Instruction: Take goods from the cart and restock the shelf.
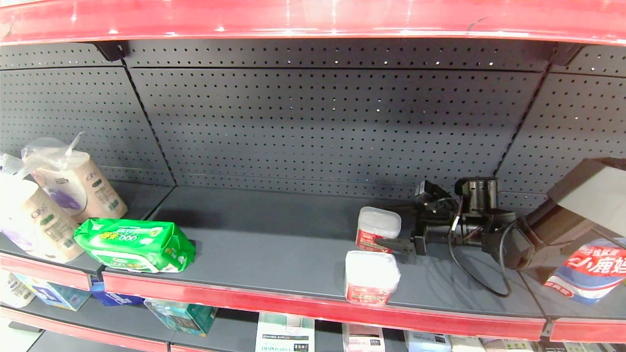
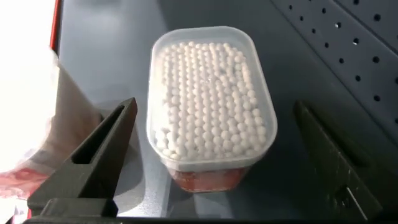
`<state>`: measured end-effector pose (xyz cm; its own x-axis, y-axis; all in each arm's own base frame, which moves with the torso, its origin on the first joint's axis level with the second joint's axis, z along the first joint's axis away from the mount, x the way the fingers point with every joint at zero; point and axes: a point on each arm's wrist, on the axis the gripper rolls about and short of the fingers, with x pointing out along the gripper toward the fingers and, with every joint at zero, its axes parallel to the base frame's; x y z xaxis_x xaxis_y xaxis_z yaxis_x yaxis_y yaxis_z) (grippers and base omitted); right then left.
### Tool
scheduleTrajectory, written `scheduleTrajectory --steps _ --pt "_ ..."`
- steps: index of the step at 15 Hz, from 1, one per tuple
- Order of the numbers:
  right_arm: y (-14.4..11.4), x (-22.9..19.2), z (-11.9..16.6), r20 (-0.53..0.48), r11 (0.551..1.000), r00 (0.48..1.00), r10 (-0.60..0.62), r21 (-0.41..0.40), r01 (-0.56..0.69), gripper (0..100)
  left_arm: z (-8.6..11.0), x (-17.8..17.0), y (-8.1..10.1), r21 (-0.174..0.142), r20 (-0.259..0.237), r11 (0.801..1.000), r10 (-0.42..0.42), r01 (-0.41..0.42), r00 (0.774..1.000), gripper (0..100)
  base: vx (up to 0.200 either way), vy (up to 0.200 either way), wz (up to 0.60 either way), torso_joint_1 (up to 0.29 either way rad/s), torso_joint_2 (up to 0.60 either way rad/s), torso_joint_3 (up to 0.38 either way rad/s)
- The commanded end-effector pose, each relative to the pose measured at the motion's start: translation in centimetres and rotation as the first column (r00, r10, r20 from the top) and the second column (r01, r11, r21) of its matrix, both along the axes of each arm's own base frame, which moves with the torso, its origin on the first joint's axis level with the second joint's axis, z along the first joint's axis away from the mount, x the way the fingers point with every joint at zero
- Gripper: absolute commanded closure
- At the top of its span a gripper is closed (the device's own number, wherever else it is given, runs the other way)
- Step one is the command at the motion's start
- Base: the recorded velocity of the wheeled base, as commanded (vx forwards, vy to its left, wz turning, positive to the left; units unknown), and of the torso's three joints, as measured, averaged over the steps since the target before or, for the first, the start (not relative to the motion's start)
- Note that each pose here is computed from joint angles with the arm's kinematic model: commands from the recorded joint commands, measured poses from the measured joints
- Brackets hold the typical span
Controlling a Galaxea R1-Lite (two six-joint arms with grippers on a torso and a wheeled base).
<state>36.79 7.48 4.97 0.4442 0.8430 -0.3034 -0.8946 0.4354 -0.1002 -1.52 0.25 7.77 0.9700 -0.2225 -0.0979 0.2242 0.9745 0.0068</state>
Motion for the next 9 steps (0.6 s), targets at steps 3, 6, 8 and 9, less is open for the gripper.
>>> scheduleTrajectory --steps 3,6,8,9 --pt "-0.1 0.03 0.09 0.007 0.999 0.999 -0.036 -0.017 0.036 0 0.0 0.01 0.0 0.0 -0.002 1.0 0.0 0.0 1.0 0 0.0 0.0 0.0 0.0 0.0 0.0" --pt "-0.11 0.04 0.08 0.006 0.999 0.999 -0.041 -0.019 0.042 0 0.0 0.01 0.0 0.0 -0.002 1.0 0.0 0.0 1.0 0 0.0 0.0 0.0 0.0 0.0 0.0" --pt "-0.14 0.08 0.07 0.008 0.998 0.998 -0.062 -0.03 0.062 0 0.0 0.0 0.0 0.0 0.0 1.0 0.001 -0.001 1.0 0 0.0 0.0 0.0 0.0 0.0 0.0" --pt "-0.09 0.15 0.06 0.009 0.997 0.998 -0.069 -0.033 0.069 0 0.0 0.0 0.0 0.0 0.0 1.0 0.001 -0.001 1.0 0 0.0 0.0 0.0 0.0 0.0 0.0"
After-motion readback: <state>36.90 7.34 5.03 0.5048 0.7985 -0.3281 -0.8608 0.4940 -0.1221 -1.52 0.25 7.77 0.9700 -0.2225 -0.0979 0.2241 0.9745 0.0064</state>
